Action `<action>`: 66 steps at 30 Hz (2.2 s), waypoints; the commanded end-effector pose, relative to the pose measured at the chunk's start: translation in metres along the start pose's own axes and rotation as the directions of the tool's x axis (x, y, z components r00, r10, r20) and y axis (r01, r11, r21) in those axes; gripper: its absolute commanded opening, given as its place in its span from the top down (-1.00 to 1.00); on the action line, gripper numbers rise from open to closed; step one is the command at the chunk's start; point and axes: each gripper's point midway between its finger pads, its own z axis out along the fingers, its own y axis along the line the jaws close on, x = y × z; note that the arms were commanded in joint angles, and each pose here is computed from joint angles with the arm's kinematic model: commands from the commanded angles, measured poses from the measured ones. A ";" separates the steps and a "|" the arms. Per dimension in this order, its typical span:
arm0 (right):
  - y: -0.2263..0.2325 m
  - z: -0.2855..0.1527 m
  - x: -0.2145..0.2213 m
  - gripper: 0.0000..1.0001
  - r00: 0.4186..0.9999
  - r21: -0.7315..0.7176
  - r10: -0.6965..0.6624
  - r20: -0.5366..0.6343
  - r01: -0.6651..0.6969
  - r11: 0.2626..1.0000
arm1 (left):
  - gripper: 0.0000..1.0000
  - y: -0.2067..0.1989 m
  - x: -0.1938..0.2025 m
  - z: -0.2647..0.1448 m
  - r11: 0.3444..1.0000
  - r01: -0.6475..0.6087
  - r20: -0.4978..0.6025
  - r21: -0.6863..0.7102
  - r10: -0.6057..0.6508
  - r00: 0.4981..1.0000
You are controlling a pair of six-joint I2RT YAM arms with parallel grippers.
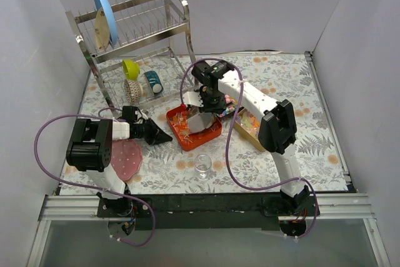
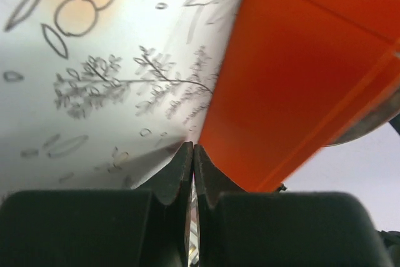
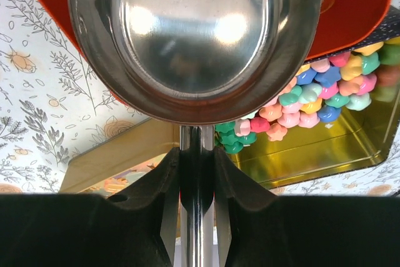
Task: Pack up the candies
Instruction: Scoop the fake candies from the storage box.
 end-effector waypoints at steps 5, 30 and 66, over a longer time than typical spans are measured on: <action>-0.007 0.010 -0.017 0.97 0.997 0.043 0.059 -0.052 -0.057 0.997 | 1.00 -0.003 -0.004 0.015 1.000 -0.013 -0.029 0.001 0.013 0.999; -0.018 0.056 -0.071 0.97 0.910 -0.109 0.255 0.327 -0.232 0.967 | 1.00 -0.018 -0.009 0.019 0.994 -0.088 -0.066 0.063 0.092 0.994; -0.010 0.072 -0.063 0.50 0.867 -0.036 0.214 0.449 -0.222 0.974 | 1.00 -0.021 -0.017 0.001 0.984 -0.141 -0.084 0.106 0.150 0.985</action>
